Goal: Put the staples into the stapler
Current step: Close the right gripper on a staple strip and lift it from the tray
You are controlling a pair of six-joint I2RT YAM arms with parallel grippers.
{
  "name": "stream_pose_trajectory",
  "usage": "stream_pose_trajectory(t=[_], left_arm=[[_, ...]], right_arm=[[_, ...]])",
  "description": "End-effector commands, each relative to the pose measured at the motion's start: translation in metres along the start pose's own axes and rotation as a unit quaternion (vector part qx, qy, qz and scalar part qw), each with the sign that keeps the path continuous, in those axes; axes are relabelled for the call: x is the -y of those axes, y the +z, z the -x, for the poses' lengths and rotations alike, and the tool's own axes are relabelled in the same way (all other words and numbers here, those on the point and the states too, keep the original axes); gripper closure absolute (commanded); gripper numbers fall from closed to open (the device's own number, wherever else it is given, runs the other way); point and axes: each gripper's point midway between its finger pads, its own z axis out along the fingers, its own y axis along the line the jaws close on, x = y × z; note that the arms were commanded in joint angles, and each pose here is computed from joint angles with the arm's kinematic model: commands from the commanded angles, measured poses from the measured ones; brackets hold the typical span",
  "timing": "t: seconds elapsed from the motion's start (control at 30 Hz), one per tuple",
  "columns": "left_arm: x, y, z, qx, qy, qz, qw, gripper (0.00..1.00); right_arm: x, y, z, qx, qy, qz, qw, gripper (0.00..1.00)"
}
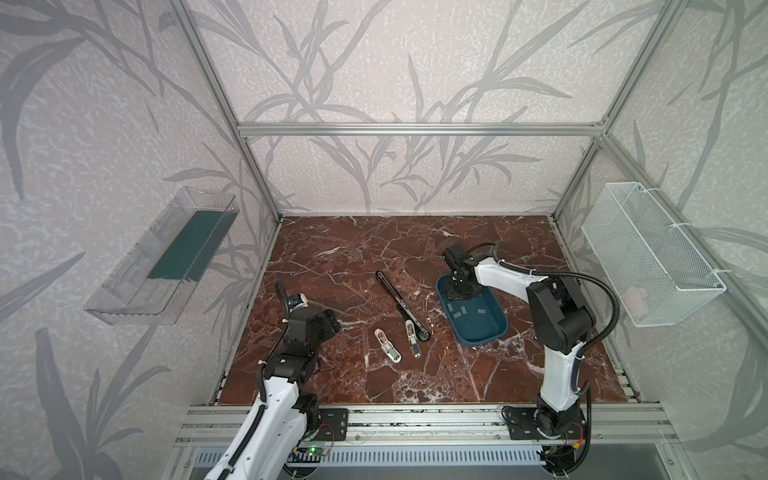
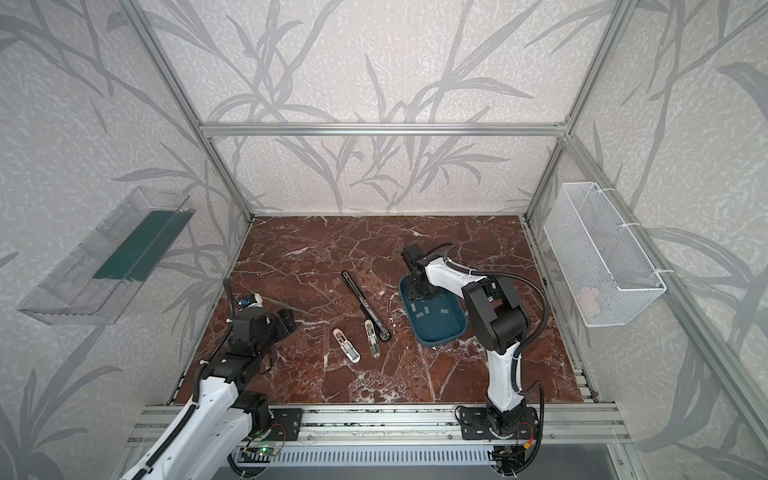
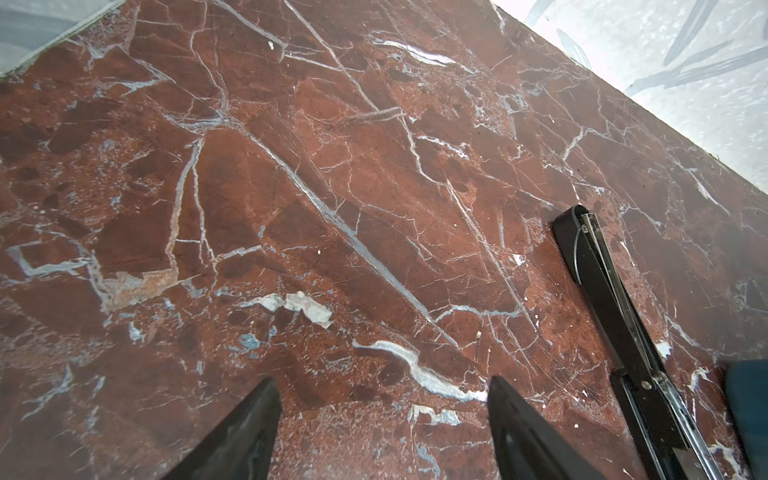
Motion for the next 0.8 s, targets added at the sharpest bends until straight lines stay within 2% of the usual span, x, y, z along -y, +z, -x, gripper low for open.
stream_pose_trajectory(t=[0.0, 0.2, 0.27, 0.4, 0.6, 0.77], left_arm=[[0.002, 0.0, 0.0, 0.004, -0.003, -0.009, 1.0, 0.21], [0.012, 0.002, -0.005, -0.004, -0.009, -0.043, 0.999, 0.21], [0.018, 0.001, -0.007, -0.005, -0.014, -0.062, 0.998, 0.21], [0.03, -0.003, -0.012, -0.012, -0.025, -0.106, 0.994, 0.21], [0.039, -0.015, -0.014, -0.009, -0.032, -0.141, 0.989, 0.24], [0.034, -0.028, -0.009, 0.022, -0.037, -0.145, 0.988, 0.25]], right_arm=[[0.003, -0.025, -0.001, 0.022, -0.004, 0.0, 1.0, 0.85], [0.003, -0.061, -0.001, 0.073, -0.018, 0.015, 0.997, 0.87], [0.005, -0.084, -0.001, 0.108, -0.016, 0.019, 0.994, 0.87], [-0.003, -0.121, -0.015, 0.156, -0.024, 0.069, 0.985, 0.86], [-0.04, -0.167, -0.045, 0.219, -0.067, 0.124, 0.965, 0.84], [-0.084, -0.178, -0.08, 0.236, -0.13, 0.137, 0.953, 0.84]])
